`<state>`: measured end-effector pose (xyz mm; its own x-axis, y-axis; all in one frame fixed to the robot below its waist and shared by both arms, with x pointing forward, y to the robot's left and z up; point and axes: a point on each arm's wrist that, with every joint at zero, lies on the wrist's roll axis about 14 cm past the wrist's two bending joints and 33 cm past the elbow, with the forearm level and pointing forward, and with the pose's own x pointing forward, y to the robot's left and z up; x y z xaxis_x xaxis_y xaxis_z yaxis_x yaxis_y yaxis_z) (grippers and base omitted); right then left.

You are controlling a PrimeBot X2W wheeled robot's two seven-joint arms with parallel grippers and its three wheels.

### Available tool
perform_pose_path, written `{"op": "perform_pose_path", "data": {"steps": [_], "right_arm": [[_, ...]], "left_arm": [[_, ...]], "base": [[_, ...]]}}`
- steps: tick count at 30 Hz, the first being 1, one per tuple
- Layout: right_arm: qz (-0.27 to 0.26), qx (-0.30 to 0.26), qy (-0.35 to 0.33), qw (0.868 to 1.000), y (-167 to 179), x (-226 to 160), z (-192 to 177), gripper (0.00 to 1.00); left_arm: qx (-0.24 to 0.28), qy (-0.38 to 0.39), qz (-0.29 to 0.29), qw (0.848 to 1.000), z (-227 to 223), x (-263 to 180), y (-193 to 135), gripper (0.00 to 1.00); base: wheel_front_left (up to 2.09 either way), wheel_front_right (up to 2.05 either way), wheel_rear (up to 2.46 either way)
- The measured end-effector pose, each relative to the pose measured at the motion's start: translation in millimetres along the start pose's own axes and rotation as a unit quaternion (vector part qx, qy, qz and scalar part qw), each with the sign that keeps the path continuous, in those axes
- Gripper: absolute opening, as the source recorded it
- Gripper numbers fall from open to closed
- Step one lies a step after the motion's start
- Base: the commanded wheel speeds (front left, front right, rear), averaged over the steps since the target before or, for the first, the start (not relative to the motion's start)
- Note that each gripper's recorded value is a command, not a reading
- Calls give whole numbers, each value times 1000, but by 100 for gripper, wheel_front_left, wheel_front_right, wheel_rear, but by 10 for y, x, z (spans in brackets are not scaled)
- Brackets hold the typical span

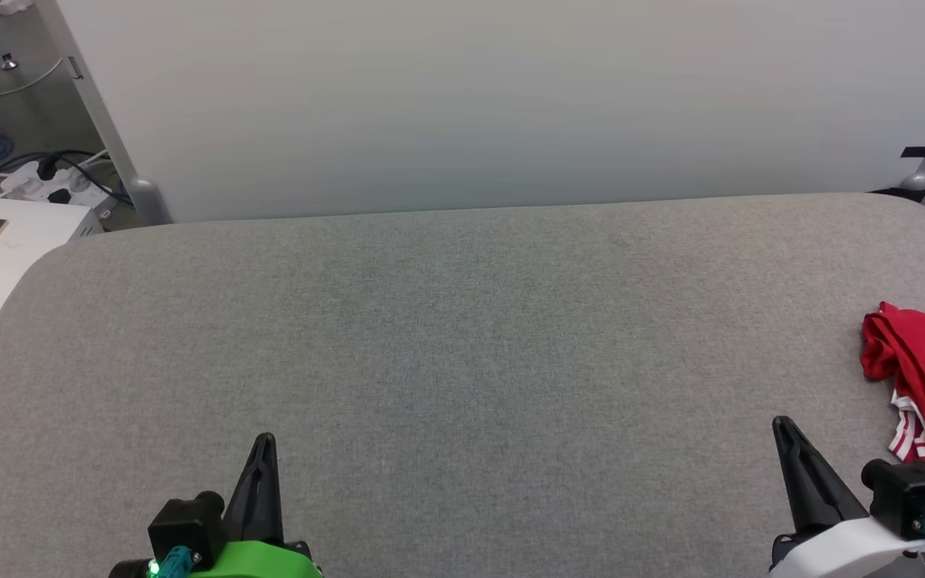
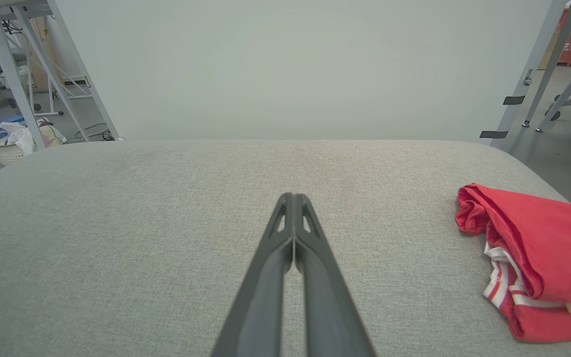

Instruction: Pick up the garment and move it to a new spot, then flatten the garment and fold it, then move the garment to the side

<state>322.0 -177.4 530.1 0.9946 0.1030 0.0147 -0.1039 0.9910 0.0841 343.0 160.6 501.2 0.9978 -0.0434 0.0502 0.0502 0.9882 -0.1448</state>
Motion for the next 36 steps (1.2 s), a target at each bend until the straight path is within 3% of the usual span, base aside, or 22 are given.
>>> {"op": "perform_pose_path", "data": {"steps": [36], "right_arm": [[3, -16, 9, 1000, 31, 120, -50, 0]], "left_arm": [[26, 15, 5, 1000, 17, 46, 42, 0]], "base": [[0, 0, 0]]}}
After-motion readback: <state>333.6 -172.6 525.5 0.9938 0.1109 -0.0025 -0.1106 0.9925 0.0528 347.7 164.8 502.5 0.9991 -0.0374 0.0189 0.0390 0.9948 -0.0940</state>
